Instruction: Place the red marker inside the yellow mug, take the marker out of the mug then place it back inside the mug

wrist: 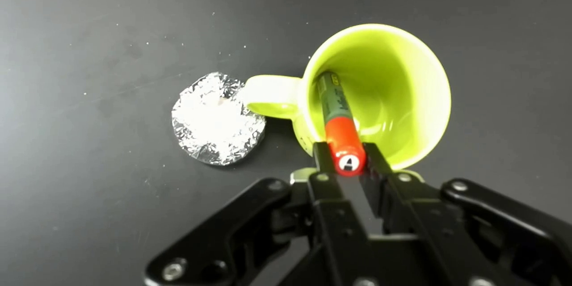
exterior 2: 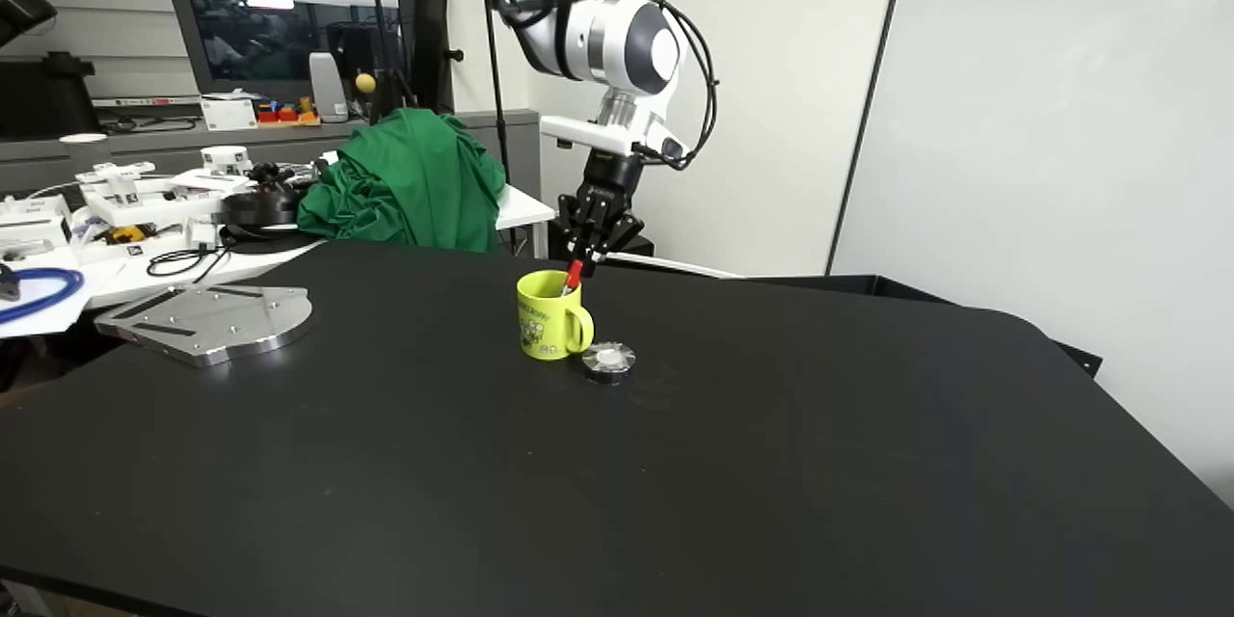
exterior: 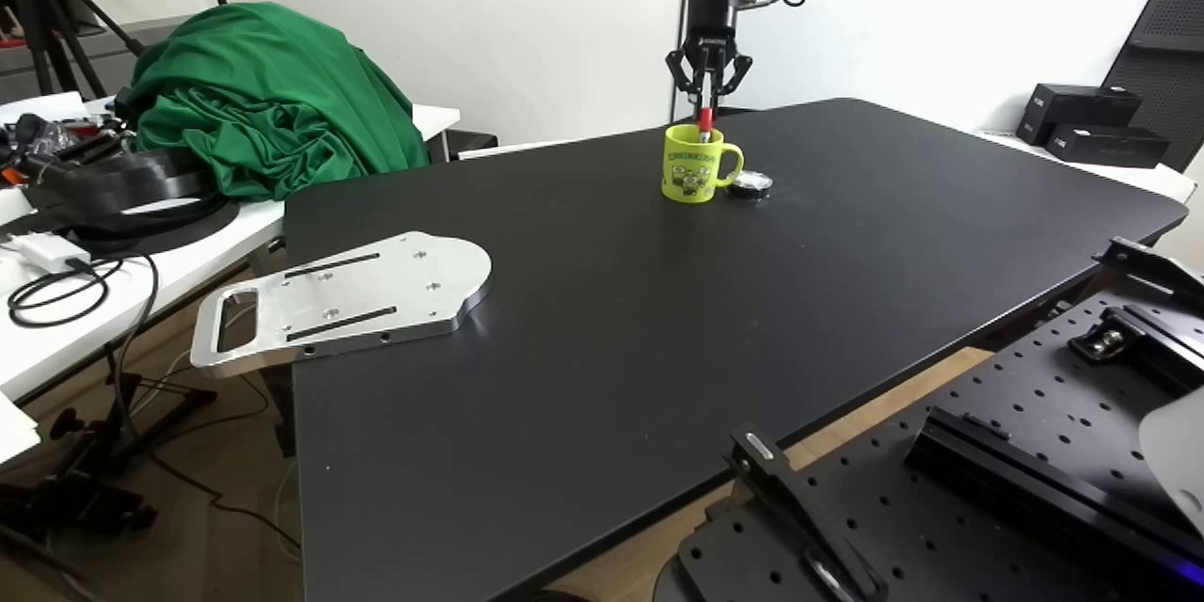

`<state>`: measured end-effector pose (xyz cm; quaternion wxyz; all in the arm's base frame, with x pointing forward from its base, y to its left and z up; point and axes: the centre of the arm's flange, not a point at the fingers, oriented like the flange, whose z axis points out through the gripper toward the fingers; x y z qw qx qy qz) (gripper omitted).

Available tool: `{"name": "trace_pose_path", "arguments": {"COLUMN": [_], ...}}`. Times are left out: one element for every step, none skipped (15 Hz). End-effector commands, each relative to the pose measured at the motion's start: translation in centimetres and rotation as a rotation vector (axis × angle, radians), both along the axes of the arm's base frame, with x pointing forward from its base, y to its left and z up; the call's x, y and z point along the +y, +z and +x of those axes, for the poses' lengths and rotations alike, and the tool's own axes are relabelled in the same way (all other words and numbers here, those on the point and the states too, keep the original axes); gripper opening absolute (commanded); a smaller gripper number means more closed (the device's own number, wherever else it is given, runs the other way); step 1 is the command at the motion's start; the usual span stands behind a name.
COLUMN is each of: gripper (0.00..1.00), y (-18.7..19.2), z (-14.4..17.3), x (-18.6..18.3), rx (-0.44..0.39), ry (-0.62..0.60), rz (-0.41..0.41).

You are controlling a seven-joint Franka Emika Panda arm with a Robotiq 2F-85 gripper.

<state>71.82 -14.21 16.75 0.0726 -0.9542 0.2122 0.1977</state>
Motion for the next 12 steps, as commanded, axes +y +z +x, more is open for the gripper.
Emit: {"name": "trace_pose_path", "arguments": {"gripper": [0.05, 0.05, 0.05, 0.05, 0.05, 0.05, 0.05, 0.05, 0.05, 0.05, 0.05, 0.05], "y": [1.6, 2.3, 2.9, 3.8, 4.5, 5.3, 6.2, 6.9, 7.8, 8.6, 9.3, 10.0], "z": [1.5, 1.7, 1.8, 2.0, 2.2, 2.4, 2.5, 2.5, 2.5, 2.5, 2.4, 2.2], "x": [-0.2, -0.1, 0.0, 0.1, 0.1, 0.2, 0.2, 0.3, 0.2, 0.0, -0.3, -0.7], "rx": [0.003, -0.003, -0.009, -0.017, -0.026, -0.033, -0.044, -0.052, -0.059, -0.065, -0.07, -0.074], "ry": [-0.035, -0.033, -0.032, -0.032, -0.029, -0.027, -0.024, -0.022, -0.02, -0.02, -0.021, -0.024], "rz": [-0.006, -0.008, -0.007, -0.006, -0.006, -0.007, -0.008, -0.009, -0.01, -0.009, -0.009, -0.014]}}
